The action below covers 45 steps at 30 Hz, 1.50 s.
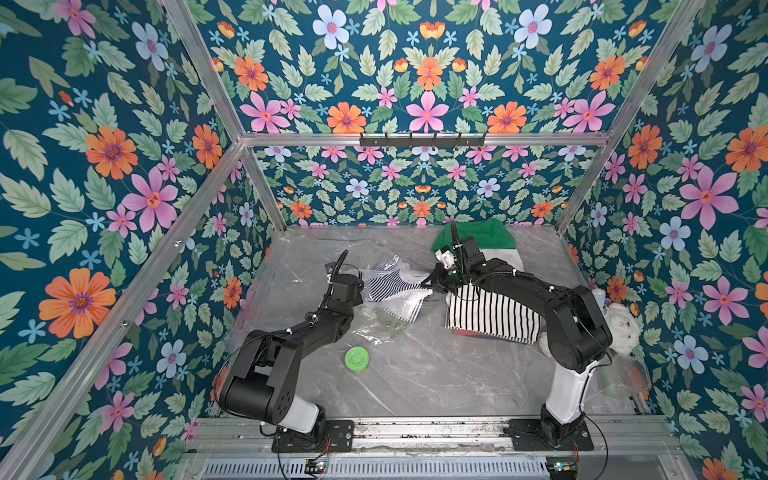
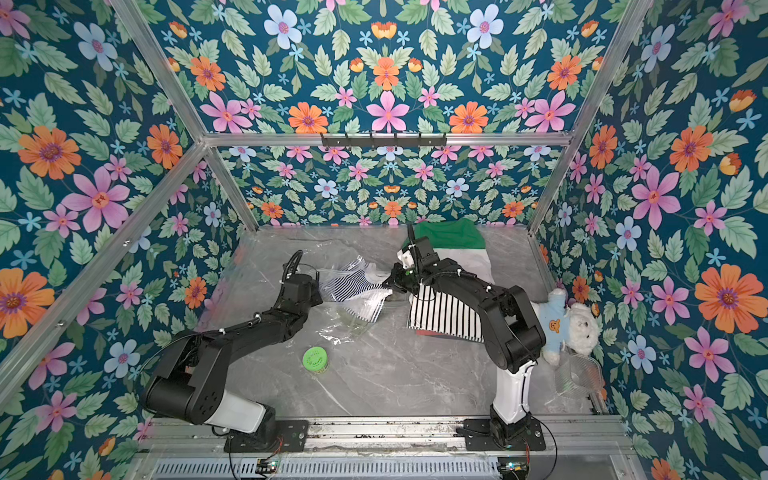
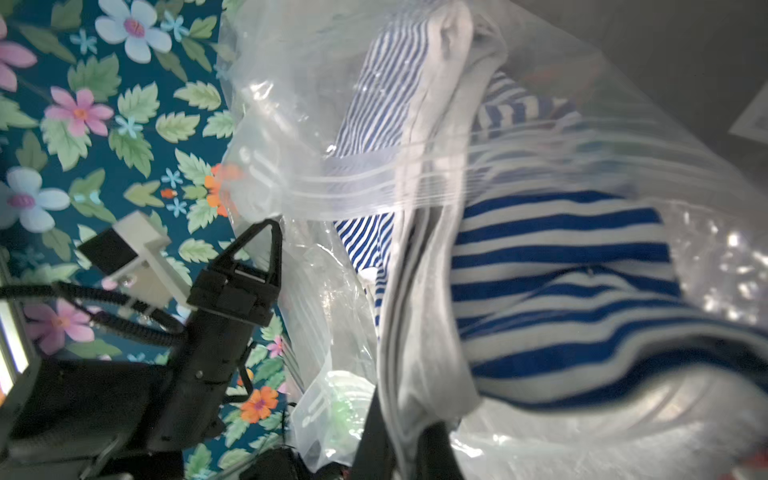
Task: Take the tank top out of the vacuum bag
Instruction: Take out the tank top from the vacuum bag.
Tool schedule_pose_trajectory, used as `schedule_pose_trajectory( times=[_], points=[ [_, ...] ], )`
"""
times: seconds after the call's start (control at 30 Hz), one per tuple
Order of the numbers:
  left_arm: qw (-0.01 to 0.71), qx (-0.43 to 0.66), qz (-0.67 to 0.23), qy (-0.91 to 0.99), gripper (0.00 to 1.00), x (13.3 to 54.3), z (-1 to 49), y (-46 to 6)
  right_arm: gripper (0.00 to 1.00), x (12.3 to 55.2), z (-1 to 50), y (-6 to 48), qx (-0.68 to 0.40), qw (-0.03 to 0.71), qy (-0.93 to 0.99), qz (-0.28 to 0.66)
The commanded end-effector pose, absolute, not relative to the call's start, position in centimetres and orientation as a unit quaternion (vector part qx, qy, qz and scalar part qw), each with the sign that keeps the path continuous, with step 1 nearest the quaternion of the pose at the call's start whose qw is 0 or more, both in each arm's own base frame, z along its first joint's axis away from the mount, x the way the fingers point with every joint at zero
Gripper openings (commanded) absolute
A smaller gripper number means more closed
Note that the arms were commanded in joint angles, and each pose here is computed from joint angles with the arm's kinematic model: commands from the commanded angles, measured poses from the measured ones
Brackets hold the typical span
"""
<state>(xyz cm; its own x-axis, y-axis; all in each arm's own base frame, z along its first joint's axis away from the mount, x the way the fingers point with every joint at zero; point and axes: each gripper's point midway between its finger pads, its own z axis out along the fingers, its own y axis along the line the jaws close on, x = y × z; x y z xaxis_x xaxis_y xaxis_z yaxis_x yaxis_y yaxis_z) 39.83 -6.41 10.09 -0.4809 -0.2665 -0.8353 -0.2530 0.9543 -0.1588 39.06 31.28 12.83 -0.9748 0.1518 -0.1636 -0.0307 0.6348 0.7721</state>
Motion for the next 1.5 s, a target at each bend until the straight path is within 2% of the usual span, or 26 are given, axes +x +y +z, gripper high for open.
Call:
schedule_pose_trajectory(
  times=[0.0, 0.17, 0.37, 0.47, 0.5, 0.57, 0.7, 0.87, 1.07, 1.3, 1.47],
  points=[
    [0.495, -0.155, -0.004, 0.855, 0.0, 40.1, 10.6, -6.2, 0.0, 38.9, 12.0, 32.0, 0.033, 0.091, 0.893, 0.44],
    [0.494, -0.154, -0.006, 0.855, 0.0, 40.0, 10.6, -6.3, 0.0, 40.2, 9.6, 32.6, 0.037, 0.071, 0.902, 0.424],
    [0.496, -0.155, -0.002, 0.855, 0.0, 39.9, 10.8, -6.1, 0.01, 42.2, 8.6, 32.3, 0.033, 0.086, 0.92, 0.38],
    [0.495, -0.155, 0.002, 0.855, 0.0, 39.8, 10.7, -6.0, 0.35, 41.9, 9.5, 32.0, 0.037, 0.098, 0.917, 0.385],
    [0.495, -0.155, 0.002, 0.855, 0.0, 39.8, 10.7, -6.0, 0.43, 41.6, 9.8, 31.8, 0.04, 0.1, 0.915, 0.388],
    [0.495, -0.155, 0.0, 0.855, 0.0, 39.9, 10.7, -6.0, 0.51, 40.9, 10.0, 31.6, 0.047, 0.101, 0.911, 0.396],
    [0.494, -0.155, -0.007, 0.855, 0.0, 40.1, 10.5, -6.3, 0.58, 40.0, 10.3, 32.0, 0.066, 0.09, 0.894, 0.433],
    [0.494, -0.155, -0.011, 0.855, 0.0, 40.2, 10.5, -6.4, 0.59, 39.1, 10.6, 34.1, 0.053, 0.067, 0.879, 0.468],
    [0.496, -0.157, -0.006, 0.854, 0.0, 39.9, 10.6, -6.1, 0.59, 38.3, 12.2, 36.6, 0.012, 0.08, 0.88, 0.469],
    [0.495, -0.157, -0.006, 0.855, 0.0, 39.9, 10.5, -6.2, 0.48, 37.4, 14.9, 38.2, -0.02, 0.084, 0.866, 0.493],
    [0.495, -0.156, -0.01, 0.855, 0.0, 40.0, 10.5, -6.3, 0.46, 37.8, 12.6, 37.5, -0.002, 0.078, 0.882, 0.464]
  ],
)
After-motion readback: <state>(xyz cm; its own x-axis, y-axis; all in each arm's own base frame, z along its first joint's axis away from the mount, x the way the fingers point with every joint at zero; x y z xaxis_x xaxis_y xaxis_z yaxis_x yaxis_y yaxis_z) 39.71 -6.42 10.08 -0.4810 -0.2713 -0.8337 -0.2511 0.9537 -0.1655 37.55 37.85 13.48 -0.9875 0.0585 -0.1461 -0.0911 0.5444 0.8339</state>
